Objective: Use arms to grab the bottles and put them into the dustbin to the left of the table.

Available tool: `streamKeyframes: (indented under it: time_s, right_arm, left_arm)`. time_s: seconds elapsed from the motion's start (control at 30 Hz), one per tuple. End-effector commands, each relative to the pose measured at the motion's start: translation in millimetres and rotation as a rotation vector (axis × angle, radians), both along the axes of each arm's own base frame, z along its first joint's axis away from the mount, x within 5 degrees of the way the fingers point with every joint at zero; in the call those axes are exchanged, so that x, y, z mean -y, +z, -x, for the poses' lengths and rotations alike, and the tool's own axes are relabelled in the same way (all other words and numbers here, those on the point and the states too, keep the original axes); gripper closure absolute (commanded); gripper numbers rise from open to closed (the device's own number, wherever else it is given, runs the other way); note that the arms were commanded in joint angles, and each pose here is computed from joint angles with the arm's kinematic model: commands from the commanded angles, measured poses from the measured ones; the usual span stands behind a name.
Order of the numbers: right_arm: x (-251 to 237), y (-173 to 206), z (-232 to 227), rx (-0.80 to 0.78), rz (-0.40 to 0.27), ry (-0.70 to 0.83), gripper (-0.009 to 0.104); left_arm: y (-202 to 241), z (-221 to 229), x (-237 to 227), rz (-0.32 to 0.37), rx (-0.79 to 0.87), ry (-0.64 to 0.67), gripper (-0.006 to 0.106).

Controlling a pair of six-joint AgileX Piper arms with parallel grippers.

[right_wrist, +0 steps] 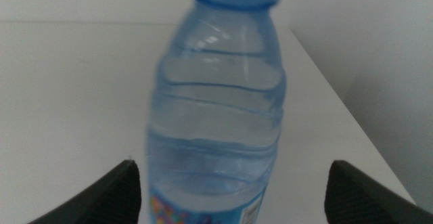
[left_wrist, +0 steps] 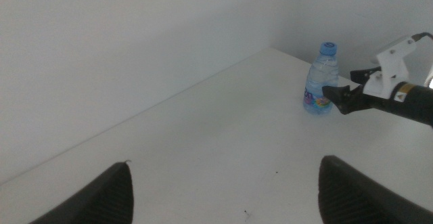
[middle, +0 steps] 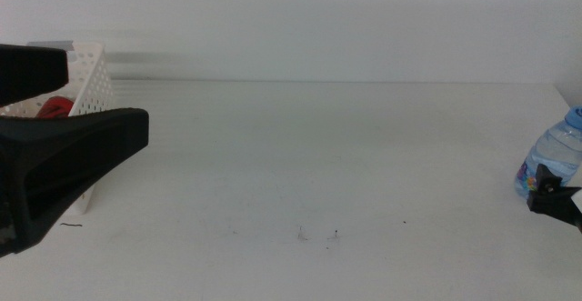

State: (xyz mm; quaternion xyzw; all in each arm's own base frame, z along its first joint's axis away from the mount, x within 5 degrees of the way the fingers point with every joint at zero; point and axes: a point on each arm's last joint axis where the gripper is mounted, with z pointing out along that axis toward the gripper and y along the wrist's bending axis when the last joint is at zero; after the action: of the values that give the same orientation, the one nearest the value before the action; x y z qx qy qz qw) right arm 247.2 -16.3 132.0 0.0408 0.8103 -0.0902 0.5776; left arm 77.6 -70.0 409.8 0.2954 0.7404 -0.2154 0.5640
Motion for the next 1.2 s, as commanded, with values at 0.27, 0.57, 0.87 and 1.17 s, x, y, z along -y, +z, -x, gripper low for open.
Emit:
streamKeyframes:
  time_s: [0.27, 0.57, 0.87, 1.17]
  right_arm:
    - [4.2, -4.9, -43.8, 0.054, 0.013, -0.03, 0.004]
    - [4.1, -4.3, -65.4, 0.084, 0.011, -0.029, 0.004]
    - [5.4, -12.3, -72.8, 0.075, 0.009, -0.043, 0.029]
    - [-27.8, 10.1, -77.6, 0.13, 0.015, 0.094, 0.097]
  left_arm:
    - [2.5, -0.4, -0.4, -0.002, 0.021, 0.004, 0.007]
    - [2.5, -0.4, -0.4, -0.002, 0.021, 0.004, 0.007]
    - [2.5, -0.4, -0.4, -0.002, 0.022, 0.004, 0.007]
    - [2.5, -0.4, -0.4, -0.002, 0.022, 0.004, 0.007]
